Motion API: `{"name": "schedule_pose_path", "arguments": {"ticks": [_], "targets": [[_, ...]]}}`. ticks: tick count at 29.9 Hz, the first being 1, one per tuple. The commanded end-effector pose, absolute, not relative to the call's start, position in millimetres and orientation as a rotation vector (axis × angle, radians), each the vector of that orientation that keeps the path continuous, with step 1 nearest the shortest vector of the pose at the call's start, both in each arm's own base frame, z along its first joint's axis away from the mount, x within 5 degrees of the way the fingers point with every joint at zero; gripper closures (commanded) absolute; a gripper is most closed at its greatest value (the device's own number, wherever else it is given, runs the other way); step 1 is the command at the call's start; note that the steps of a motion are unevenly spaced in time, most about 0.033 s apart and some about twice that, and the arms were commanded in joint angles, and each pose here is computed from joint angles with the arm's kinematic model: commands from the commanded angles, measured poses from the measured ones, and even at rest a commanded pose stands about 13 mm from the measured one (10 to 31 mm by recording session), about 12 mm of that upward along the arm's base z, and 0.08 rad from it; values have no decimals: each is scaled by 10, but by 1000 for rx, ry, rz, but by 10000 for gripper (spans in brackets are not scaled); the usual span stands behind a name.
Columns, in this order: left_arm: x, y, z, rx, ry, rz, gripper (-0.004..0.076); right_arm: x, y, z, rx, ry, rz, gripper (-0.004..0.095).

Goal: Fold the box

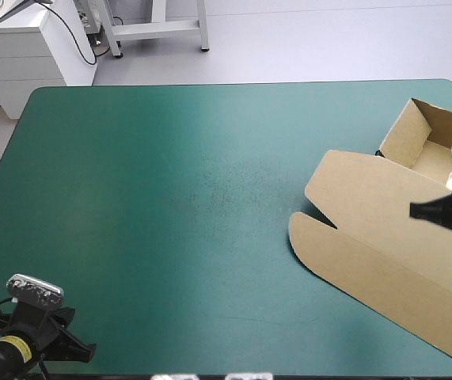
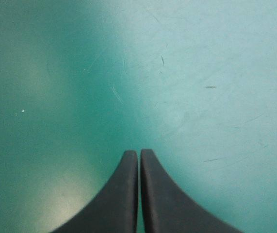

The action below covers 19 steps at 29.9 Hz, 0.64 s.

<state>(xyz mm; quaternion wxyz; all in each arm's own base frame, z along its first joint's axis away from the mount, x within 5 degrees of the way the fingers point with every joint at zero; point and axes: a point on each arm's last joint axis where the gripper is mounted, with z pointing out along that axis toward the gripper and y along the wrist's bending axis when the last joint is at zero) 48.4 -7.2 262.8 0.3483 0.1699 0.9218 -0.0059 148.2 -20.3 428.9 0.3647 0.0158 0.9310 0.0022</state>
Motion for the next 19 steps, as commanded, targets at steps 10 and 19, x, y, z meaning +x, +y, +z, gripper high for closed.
{"name": "schedule_pose_path", "arguments": {"ticks": [10, 19], "targets": [[256, 26, 2781, 427, 2131, -72, 731, 678, 72, 3628, -127, 2267, 48, 929], [248, 23, 2781, 418, 2130, -86, 731, 400, 148, 3146, -188, 2252, 78, 928]]}}
